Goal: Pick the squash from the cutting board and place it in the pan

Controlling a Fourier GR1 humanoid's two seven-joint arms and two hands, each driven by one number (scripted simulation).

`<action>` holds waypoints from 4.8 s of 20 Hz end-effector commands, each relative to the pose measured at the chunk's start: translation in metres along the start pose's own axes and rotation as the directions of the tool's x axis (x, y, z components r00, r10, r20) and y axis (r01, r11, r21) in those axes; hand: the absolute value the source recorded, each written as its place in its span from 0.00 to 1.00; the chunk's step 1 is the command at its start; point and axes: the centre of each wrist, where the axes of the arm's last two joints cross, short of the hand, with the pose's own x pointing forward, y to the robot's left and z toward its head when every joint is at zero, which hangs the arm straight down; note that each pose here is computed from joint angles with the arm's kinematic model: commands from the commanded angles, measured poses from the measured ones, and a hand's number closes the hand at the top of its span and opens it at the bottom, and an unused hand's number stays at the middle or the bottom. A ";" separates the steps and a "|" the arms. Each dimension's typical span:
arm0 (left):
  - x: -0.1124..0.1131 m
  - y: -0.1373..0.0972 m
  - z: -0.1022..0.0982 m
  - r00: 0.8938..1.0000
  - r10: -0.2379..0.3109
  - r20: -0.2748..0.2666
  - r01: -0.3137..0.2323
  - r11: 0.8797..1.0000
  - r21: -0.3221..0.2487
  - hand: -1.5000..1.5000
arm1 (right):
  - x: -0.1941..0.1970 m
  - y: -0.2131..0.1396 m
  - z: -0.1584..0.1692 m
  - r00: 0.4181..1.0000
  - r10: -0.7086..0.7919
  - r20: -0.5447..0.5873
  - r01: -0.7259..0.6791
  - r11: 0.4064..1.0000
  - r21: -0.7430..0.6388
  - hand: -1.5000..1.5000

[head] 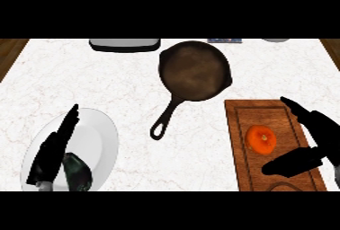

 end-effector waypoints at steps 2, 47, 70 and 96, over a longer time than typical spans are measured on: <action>-0.012 0.006 -0.001 1.000 -0.012 -0.004 0.012 1.000 0.012 0.50 | -0.004 0.014 -0.003 0.983 0.059 -0.177 -0.052 0.998 0.040 0.00; 0.005 0.007 0.001 1.000 -0.007 0.003 0.007 1.000 -0.013 0.50 | -0.066 0.021 -0.109 0.927 0.225 -0.299 -0.221 0.974 0.045 1.00; 0.004 0.008 -0.003 1.000 -0.010 0.017 0.011 1.000 -0.023 0.50 | 0.114 -0.016 -0.076 0.900 0.363 0.239 -0.105 0.714 -0.692 1.00; 0.016 -0.007 -0.012 0.996 -0.014 0.083 0.019 0.998 -0.067 0.50 | 0.146 0.084 -0.185 0.979 -0.070 0.192 0.108 0.974 -0.200 0.00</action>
